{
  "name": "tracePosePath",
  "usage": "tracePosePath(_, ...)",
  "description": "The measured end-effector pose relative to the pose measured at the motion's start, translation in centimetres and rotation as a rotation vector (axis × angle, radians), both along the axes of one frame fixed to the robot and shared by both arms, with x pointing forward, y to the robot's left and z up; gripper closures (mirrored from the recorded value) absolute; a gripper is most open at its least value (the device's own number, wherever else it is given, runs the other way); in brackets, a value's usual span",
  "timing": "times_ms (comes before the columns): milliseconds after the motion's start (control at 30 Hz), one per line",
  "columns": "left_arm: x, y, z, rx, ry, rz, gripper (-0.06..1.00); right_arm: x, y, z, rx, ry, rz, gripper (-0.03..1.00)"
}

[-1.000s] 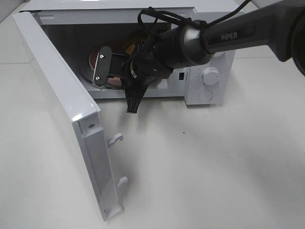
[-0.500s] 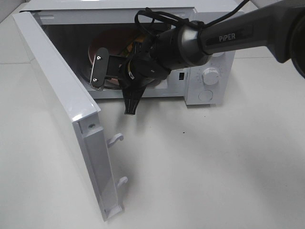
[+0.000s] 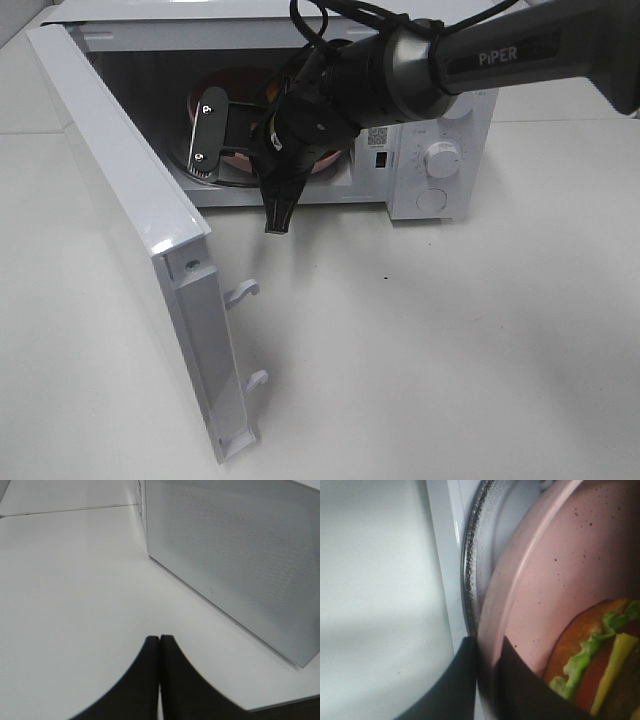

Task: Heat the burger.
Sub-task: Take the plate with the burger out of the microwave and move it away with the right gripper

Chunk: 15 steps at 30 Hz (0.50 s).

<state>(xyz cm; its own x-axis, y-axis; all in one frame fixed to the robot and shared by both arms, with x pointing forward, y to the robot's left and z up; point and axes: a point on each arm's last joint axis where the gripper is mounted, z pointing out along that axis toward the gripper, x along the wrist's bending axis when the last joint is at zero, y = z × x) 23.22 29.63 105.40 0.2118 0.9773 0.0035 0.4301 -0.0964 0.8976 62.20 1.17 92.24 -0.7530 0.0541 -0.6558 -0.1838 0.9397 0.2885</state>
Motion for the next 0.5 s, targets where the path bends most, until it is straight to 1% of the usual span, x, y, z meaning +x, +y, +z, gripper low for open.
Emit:
tracePosePath(133,0.0,0.0,0.0,0.000,0.000,0.000,0.94,-0.3,-0.2,0.5,-0.036,0.025,0.016,0.90)
tracePosePath(167,0.0,0.0,0.0,0.000,0.000,0.000,0.94,-0.5,-0.4,0.6,-0.062,0.043,0.032,0.90)
tracePosePath(200,0.0,0.0,0.0,0.000,0.000,0.000,0.94,-0.5,-0.4,0.6,-0.062,0.043,0.032,0.90)
tracePosePath(267,0.0,0.0,0.0,0.000,0.000,0.000,0.94,-1.0,-0.6,1.0,-0.095,0.067,0.057,0.90)
tracePosePath(500,0.0,0.0,0.0,0.000,0.000,0.000,0.94,-2.5,-1.7,2.3,-0.143,0.075,0.125,0.90)
